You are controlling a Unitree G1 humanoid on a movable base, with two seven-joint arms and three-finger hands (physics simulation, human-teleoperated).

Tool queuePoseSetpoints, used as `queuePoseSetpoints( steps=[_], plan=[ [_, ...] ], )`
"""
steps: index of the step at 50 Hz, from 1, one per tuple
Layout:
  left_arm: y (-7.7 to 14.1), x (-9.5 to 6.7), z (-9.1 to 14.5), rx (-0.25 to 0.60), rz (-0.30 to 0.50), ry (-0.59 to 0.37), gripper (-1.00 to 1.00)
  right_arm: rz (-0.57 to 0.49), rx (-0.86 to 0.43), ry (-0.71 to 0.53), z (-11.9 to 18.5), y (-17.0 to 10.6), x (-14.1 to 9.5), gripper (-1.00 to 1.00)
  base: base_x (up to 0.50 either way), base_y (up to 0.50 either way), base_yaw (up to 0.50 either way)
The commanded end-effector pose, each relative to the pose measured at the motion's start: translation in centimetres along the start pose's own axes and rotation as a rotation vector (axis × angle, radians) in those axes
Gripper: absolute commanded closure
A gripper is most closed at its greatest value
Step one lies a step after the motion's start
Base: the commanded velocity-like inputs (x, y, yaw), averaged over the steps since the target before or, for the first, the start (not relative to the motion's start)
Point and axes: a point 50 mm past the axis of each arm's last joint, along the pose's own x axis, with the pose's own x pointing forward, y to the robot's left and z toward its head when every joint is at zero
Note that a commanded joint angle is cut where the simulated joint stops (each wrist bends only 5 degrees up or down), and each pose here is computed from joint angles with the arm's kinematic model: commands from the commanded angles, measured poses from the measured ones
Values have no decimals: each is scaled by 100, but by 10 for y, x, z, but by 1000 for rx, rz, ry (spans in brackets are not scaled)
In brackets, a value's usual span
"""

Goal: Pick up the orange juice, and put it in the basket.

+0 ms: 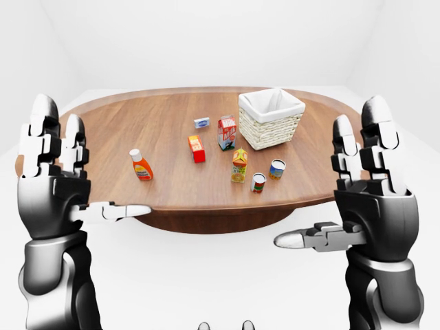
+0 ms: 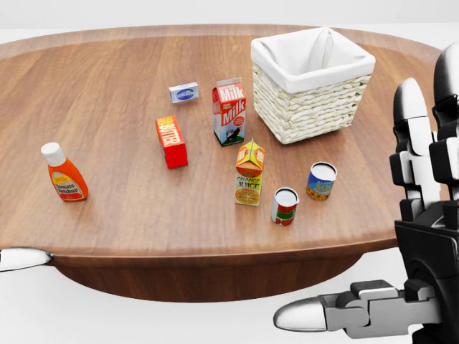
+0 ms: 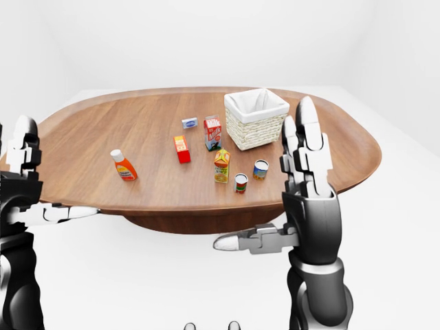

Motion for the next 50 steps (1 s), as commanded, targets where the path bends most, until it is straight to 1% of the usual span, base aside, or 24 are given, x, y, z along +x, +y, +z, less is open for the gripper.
queuePoseSetpoints(
  steps=[1, 6, 8, 24, 50],
  plan=[
    [8, 1, 1, 5, 35, -6, -100, 19, -20, -43, 12, 3, -1, -100, 0, 0, 0],
    [6, -2, -3, 20, 22, 22, -100, 27, -21, -43, 12, 5, -2, -100, 0, 0, 0],
    [7, -2, -2, 18, 24, 16, -100, 28, -20, -43, 13, 5, -2, -100, 12, -10, 0],
    [6, -3, -4, 31, 17, 29, -100, 30, -32, -32, 11, 5, -3, -100, 37, -35, 0],
    [7, -3, -3, 16, 28, 22, -100, 57, -47, -31, 11, 10, -3, -100, 37, -35, 0]
  ],
)
